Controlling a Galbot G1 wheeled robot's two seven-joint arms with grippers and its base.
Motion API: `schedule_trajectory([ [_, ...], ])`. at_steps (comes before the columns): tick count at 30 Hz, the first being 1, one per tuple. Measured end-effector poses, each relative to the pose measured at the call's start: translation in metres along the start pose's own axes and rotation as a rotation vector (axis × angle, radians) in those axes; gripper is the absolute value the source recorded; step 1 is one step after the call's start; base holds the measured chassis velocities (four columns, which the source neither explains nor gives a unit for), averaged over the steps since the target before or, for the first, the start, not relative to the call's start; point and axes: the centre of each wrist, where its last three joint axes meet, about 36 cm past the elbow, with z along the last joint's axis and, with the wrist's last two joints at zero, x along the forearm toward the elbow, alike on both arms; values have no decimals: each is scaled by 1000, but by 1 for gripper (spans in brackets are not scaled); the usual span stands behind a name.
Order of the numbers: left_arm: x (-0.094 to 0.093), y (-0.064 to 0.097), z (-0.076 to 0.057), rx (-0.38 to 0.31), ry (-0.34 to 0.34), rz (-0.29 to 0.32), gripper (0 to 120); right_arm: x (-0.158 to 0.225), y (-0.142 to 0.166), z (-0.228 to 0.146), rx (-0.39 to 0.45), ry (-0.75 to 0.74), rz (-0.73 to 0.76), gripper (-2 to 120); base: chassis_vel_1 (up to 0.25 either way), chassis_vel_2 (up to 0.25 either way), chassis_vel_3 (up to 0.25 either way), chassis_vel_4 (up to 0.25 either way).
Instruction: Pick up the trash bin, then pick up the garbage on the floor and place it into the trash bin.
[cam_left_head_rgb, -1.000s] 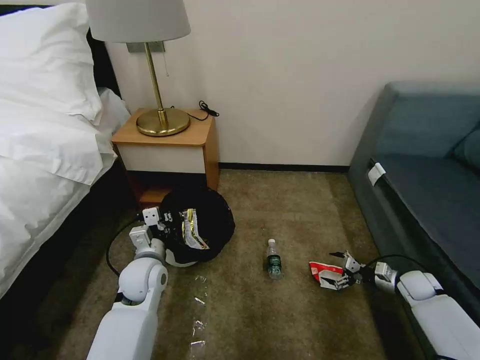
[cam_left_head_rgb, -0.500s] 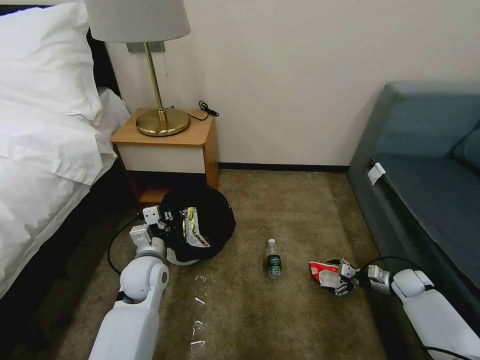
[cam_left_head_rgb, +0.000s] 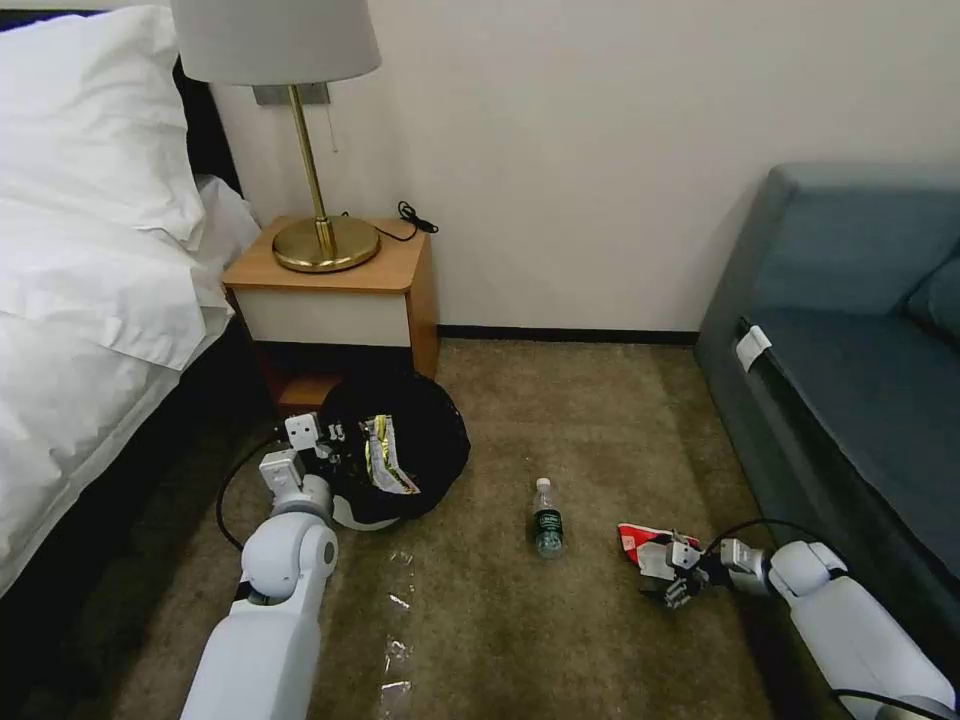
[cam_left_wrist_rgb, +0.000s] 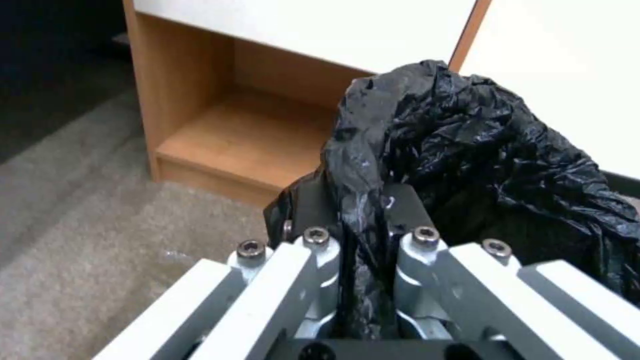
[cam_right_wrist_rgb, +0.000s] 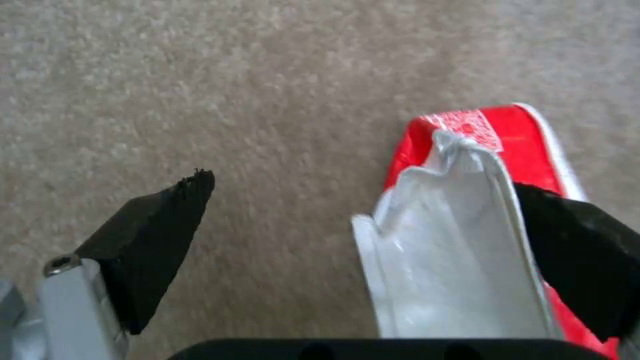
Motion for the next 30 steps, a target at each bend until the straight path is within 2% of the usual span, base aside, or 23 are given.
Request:
schedule_trajectory([
  [10,-4,2,3,-1,4,0,5,-17,0,-2,-23,-15,33,100,0,0,0,0],
  [13,-4,2,3,-2,3,1,5,-20,3,0,-42,-29,58,93,0,0,0,0],
  [19,-3,1,0,-3,-3,3,5,-16,7,6,-61,-42,81,67,0,0,0,0],
  [22,-3,0,0,-4,-3,3,5,-14,6,7,-62,-41,85,62,0,0,0,0],
  [25,-3,0,-1,-4,-5,2,5,-5,6,12,-67,-38,97,45,0,0,0,0],
  [29,-2,0,-2,-5,-6,2,5,-2,7,14,-68,-36,99,38,0,0,0,0],
  [30,-2,0,-2,-5,-7,2,5,1,9,17,-71,-35,103,29,0,0,0,0],
])
